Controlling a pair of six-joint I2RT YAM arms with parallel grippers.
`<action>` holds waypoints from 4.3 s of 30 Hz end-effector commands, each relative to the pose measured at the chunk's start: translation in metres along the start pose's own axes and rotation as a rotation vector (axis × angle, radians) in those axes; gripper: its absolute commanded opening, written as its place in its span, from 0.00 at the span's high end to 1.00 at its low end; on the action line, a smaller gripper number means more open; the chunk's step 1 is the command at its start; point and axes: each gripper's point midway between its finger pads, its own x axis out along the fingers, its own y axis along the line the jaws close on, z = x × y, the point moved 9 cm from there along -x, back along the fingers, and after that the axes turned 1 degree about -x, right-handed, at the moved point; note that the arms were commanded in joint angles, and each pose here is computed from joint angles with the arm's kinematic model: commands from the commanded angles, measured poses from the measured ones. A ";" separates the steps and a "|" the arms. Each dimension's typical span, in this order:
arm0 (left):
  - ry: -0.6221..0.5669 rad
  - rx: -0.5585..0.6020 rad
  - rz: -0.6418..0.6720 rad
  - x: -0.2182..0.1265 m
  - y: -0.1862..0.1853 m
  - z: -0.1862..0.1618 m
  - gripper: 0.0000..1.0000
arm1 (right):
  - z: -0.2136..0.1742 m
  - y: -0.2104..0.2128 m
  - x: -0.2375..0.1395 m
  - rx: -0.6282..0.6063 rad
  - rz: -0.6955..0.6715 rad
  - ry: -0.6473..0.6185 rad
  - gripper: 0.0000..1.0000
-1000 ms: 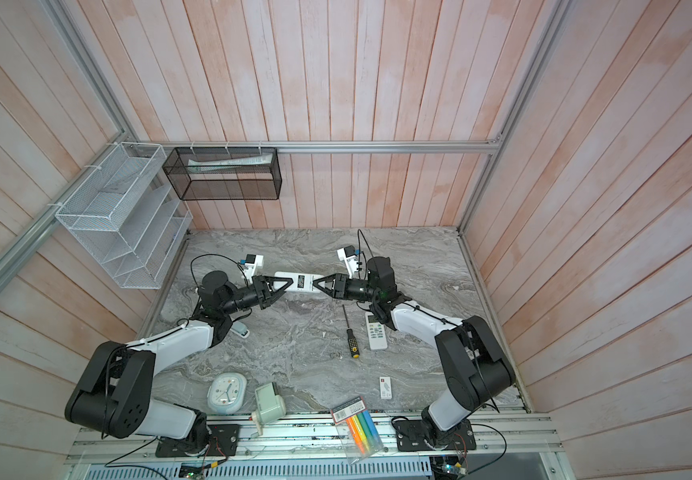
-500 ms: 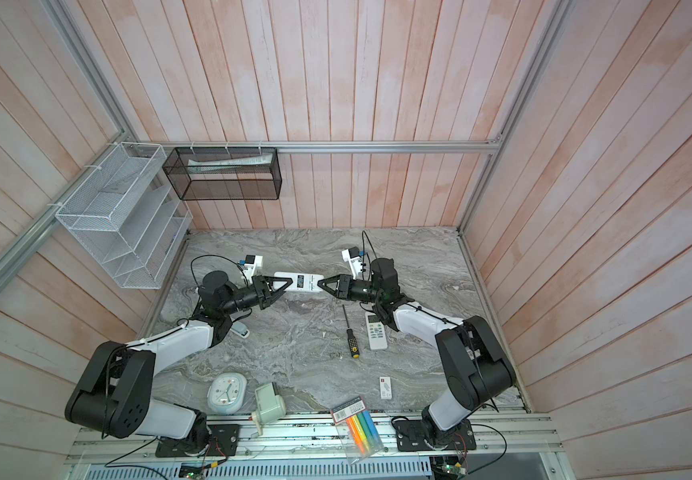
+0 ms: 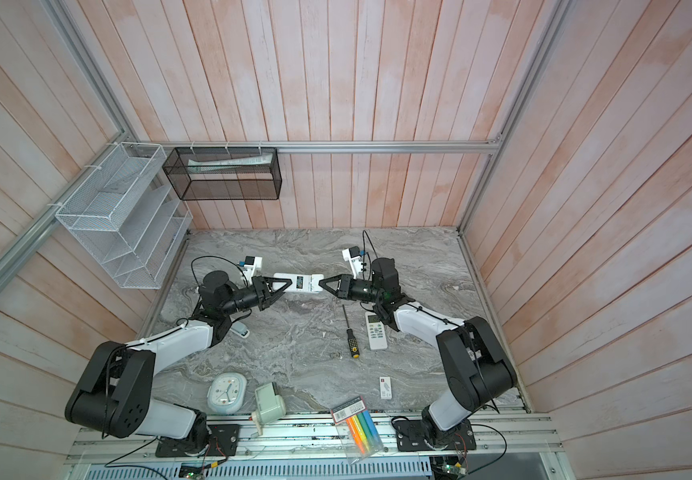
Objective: Unload the batteries from the remote control
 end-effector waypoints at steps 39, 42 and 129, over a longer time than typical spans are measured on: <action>-0.040 0.048 0.097 -0.014 0.018 0.003 0.94 | 0.025 0.000 -0.018 -0.115 -0.028 -0.058 0.98; -0.039 0.053 0.113 -0.016 0.019 0.001 0.94 | 0.024 -0.020 -0.021 -0.138 -0.153 -0.055 0.98; 0.141 0.264 0.151 -0.028 0.002 -0.023 0.94 | -0.051 0.035 0.067 -1.292 -0.162 0.303 0.18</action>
